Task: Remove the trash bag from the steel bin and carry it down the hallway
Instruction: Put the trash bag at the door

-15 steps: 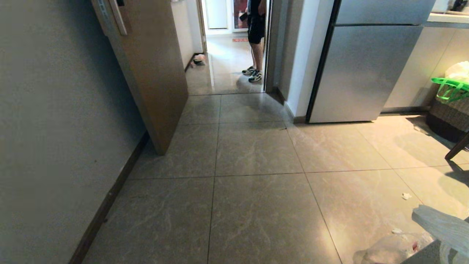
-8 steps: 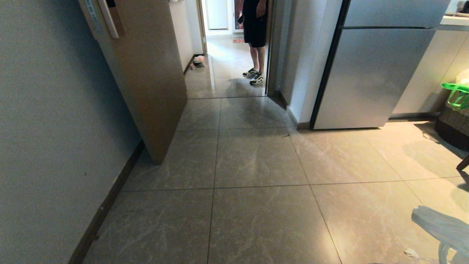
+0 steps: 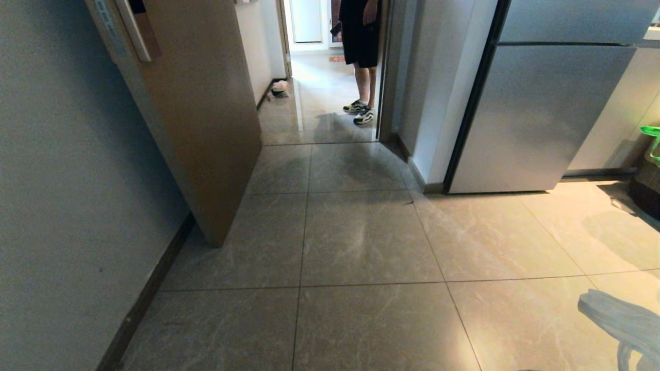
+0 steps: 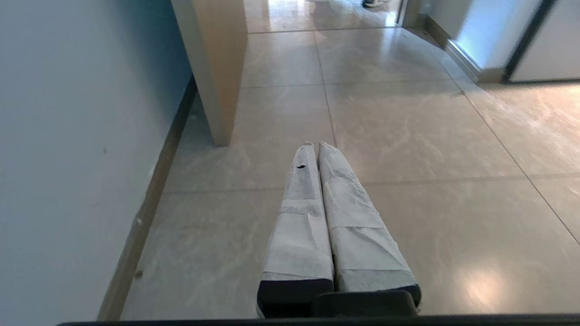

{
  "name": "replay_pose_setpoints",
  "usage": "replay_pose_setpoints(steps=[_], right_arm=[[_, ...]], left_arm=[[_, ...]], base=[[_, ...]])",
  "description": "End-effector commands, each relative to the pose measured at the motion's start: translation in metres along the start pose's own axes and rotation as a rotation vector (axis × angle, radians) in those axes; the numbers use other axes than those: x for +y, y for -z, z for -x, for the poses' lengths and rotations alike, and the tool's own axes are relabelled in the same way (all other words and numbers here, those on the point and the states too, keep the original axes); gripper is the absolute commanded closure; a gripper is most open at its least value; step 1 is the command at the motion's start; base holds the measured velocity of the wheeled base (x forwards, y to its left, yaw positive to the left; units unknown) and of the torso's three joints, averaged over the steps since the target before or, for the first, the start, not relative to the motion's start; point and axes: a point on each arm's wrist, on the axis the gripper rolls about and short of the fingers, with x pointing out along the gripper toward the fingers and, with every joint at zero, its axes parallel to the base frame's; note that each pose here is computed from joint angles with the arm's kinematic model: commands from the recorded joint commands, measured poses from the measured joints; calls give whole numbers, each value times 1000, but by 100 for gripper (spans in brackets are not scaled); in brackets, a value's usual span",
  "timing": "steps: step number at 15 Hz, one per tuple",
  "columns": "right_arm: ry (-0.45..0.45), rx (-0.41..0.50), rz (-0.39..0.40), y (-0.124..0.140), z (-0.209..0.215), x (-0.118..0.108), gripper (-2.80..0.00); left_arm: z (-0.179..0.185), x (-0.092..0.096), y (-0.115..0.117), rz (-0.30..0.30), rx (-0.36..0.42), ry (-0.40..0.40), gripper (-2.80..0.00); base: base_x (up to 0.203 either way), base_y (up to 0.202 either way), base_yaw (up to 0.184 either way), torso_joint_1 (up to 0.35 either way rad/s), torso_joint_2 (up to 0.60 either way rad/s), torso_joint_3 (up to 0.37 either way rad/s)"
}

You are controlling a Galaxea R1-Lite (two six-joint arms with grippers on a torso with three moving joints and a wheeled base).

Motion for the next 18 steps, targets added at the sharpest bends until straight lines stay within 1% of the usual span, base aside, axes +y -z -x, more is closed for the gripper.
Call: replay_pose_setpoints(steps=[1,18], right_arm=[[0,-39,0,1,3,0,0],[0,-39,-1,1,3,0,0]], left_arm=[[0,0,0,0,0,0,0],[0,0,0,-1,0,0,0]], base=[[192,0,-1,2,5,0],[193,0,1,2,3,2]])
